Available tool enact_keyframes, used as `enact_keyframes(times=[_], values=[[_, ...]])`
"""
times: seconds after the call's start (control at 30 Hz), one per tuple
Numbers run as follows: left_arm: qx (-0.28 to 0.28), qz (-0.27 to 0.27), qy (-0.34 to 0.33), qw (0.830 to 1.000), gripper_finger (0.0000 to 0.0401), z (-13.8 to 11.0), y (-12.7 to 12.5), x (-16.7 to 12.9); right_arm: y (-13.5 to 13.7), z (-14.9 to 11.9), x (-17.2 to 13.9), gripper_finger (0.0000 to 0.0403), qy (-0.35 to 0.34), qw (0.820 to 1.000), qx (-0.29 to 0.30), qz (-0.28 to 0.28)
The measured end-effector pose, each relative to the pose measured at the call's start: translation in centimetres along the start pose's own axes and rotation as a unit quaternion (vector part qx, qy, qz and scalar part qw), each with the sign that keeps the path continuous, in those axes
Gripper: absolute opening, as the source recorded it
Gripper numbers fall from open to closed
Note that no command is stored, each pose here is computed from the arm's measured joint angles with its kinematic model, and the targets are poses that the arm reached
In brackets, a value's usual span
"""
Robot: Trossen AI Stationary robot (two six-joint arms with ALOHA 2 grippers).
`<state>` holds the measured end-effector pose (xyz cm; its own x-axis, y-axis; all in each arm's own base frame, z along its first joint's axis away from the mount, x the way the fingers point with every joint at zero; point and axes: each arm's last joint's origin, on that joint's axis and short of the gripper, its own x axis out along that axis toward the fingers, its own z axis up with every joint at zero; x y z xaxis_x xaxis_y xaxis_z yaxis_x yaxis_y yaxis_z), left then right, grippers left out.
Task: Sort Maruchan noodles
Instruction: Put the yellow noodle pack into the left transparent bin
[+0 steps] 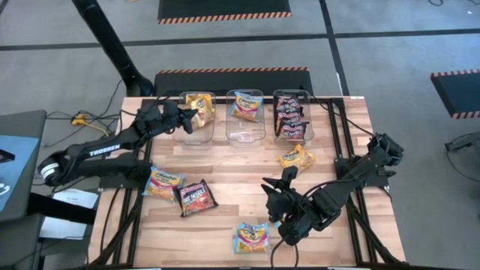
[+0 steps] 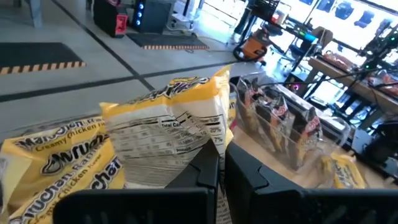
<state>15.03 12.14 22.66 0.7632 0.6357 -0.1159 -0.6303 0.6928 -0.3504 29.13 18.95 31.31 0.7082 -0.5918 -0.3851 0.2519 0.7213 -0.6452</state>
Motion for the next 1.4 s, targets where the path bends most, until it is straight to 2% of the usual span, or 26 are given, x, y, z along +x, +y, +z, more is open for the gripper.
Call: enact_keyframes(times=[0.13,0.37,0.77,0.93,1.27,1.4], values=[[-0.013,0.002,-0.001,1.0,0.0,-0.3,0.4,0.9,0.0,0.0,0.0,0.0128,0.001,1.0,-0.002,0.0],[-0.018,0.024,0.039,0.999,0.0,-1.5,1.5,1.9,0.0,-0.2,0.0,0.0128,0.004,1.0,-0.01,-0.001],[-0.049,0.128,0.077,0.988,0.0,-2.7,2.6,1.8,0.0,-0.2,0.0,0.0128,0.005,1.0,-0.011,0.001],[-0.033,0.134,0.088,0.986,0.0002,-2.9,2.7,1.7,0.0,-0.2,0.0,0.0128,0.005,1.0,-0.011,0.001],[-0.021,0.134,0.099,0.986,0.006,-3.1,2.8,1.7,0.0,-0.2,0.0,0.0128,0.005,1.0,-0.01,0.001],[-0.036,0.154,0.139,0.978,0.0081,-3.9,3.1,1.4,0.0,-0.2,0.0,0.0128,0.005,1.0,-0.01,0.001]])
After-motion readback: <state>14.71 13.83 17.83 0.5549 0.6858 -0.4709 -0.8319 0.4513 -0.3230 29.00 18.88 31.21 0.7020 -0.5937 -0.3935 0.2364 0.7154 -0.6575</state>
